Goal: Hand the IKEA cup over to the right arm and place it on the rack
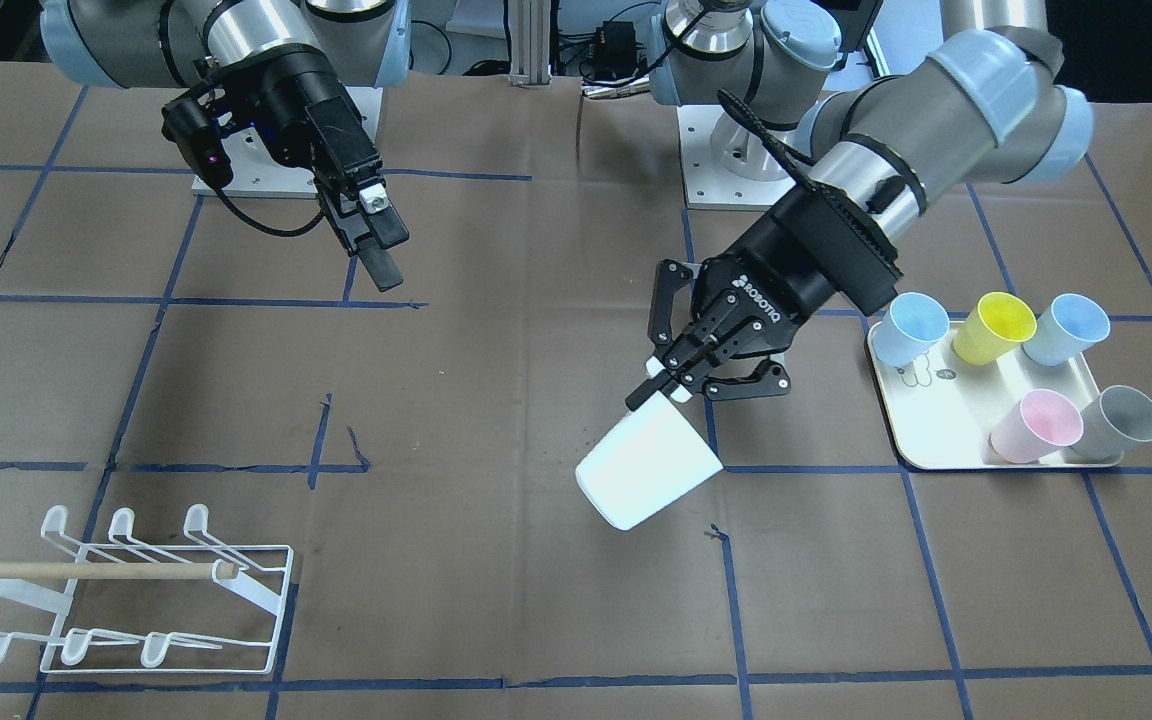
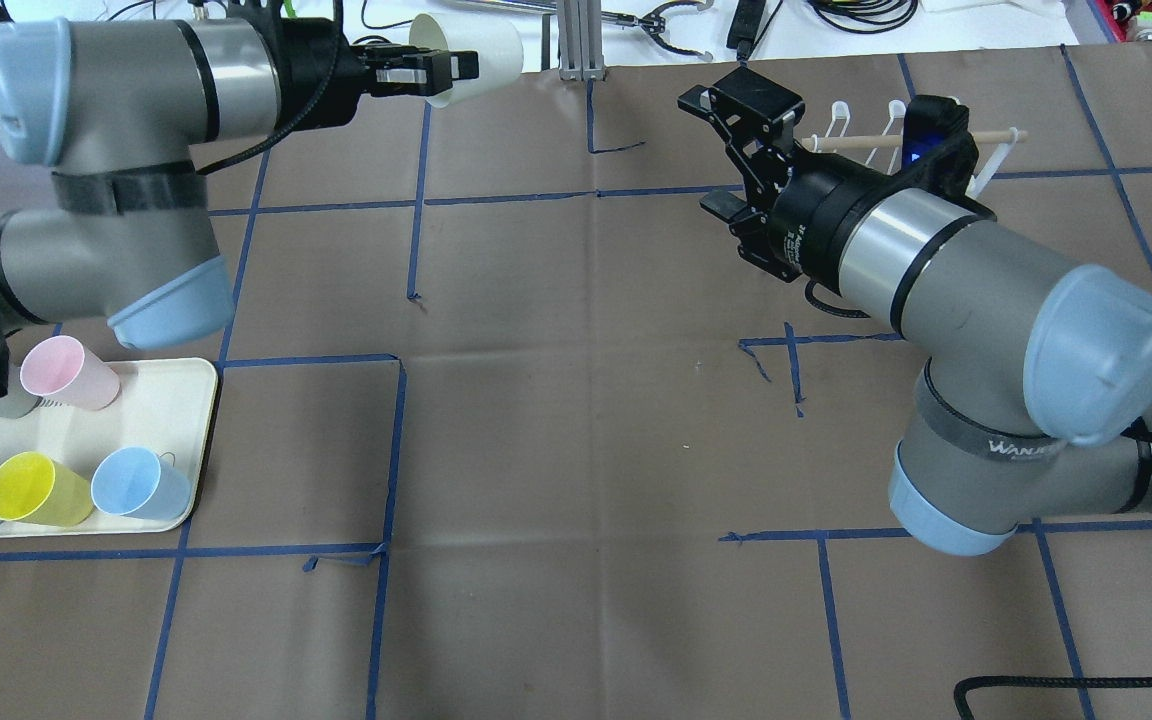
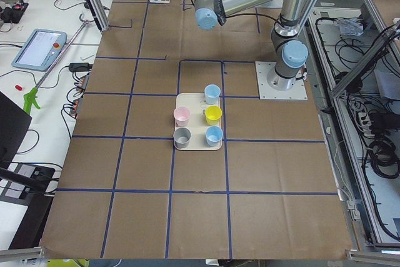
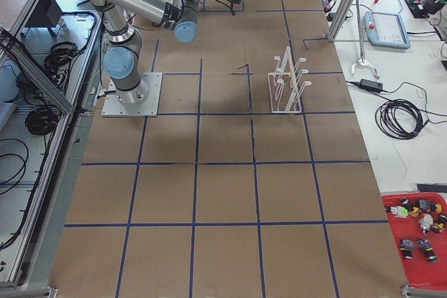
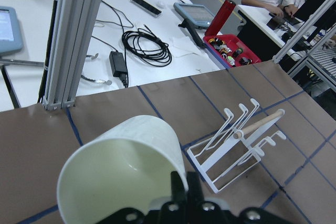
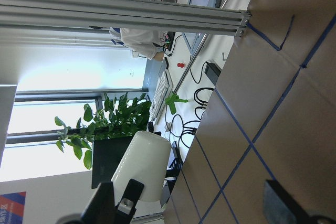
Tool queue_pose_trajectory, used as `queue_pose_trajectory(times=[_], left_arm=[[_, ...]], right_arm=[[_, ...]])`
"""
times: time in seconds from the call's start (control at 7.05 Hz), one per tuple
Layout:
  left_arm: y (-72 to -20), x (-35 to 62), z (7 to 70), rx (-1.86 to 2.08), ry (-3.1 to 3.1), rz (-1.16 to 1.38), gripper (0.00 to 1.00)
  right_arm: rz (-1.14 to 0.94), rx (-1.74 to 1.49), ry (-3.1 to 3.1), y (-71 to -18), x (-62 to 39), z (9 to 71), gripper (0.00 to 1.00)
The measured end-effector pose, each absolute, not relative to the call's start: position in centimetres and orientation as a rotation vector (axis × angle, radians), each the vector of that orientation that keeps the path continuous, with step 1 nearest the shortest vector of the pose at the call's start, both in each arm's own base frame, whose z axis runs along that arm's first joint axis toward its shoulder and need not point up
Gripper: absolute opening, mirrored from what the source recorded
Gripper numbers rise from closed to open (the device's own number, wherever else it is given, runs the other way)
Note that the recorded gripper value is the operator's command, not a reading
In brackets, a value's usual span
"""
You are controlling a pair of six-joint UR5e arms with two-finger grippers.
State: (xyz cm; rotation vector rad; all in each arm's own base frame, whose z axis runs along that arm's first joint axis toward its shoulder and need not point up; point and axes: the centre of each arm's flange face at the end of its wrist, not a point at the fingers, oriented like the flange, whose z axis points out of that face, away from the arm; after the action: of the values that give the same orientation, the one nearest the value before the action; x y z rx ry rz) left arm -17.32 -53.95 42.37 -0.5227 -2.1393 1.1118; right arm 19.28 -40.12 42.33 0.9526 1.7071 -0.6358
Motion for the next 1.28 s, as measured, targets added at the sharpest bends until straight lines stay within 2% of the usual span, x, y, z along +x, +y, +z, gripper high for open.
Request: queue_pose_trajectory(times=[0.57, 1.28], left_arm=[[-44.9, -23.4, 38.3, -0.564, -1.985, 1.203, 0.0], [-42.2, -26.4, 37.8, -0.608, -1.962, 1.164, 0.0]], right_arm=[[-0.519, 1.089, 1.602, -38.3, 19.3, 39.8, 1.0], [-0.453, 1.108, 1.73, -39.6, 20.2, 38.1, 1.0]])
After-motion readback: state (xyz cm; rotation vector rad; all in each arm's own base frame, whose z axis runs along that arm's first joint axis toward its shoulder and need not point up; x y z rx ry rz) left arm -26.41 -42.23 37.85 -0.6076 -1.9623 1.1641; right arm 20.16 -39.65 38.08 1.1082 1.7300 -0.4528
